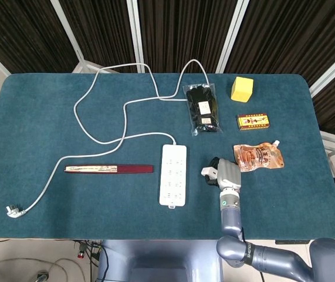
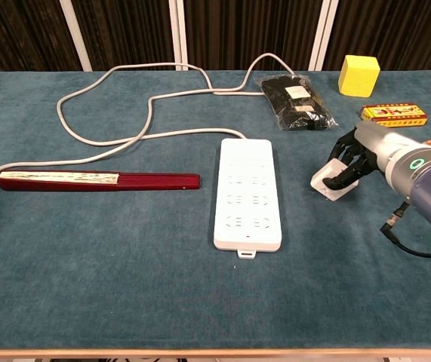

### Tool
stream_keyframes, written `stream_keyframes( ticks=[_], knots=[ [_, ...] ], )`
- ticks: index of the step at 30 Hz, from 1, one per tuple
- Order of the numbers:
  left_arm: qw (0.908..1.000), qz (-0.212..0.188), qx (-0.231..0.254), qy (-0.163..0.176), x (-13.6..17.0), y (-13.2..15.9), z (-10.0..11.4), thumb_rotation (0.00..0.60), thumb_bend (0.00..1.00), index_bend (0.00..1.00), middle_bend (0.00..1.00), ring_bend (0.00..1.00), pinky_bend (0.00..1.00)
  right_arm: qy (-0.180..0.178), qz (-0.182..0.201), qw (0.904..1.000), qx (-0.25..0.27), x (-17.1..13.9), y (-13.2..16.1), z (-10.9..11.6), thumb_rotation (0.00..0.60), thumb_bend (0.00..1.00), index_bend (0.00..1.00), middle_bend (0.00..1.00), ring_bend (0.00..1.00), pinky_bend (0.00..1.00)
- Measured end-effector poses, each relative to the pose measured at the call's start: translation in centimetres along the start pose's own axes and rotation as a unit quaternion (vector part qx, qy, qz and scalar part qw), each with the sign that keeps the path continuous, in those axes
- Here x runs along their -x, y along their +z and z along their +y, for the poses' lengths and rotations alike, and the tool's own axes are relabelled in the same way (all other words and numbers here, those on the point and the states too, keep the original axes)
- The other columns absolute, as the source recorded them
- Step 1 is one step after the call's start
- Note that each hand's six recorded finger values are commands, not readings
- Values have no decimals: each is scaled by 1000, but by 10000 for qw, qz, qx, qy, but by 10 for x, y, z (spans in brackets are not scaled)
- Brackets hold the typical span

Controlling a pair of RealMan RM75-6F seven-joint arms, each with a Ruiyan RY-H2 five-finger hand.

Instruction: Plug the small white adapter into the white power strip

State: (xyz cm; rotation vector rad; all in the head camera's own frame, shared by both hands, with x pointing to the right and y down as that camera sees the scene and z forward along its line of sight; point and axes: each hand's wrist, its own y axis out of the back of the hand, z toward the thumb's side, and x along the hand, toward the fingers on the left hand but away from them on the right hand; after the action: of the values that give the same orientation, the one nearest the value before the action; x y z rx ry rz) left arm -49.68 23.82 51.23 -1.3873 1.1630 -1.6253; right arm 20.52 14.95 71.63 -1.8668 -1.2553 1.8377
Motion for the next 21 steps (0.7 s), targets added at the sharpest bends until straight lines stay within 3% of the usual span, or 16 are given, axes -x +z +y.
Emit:
stream_keyframes(
  ticks=[9, 17, 21],
  knots=[
    [10000, 3, -3, 3, 0, 0, 0, 600, 189, 189, 1, 0, 40, -26, 246, 9995, -195, -2, 9, 5, 600, 493, 632, 533, 523, 293],
    [10000, 1, 0, 1, 0, 0, 0, 600, 189, 190, 0, 0, 67, 61, 470, 9981, -385, -6, 16, 13, 600, 538, 698, 587, 708, 664],
    [10000, 1, 1, 0, 0, 0, 0, 600, 189, 192, 0, 0, 67, 74, 557, 9973, -470, -8, 21, 19, 600, 587, 707, 611, 773, 752]
  ],
)
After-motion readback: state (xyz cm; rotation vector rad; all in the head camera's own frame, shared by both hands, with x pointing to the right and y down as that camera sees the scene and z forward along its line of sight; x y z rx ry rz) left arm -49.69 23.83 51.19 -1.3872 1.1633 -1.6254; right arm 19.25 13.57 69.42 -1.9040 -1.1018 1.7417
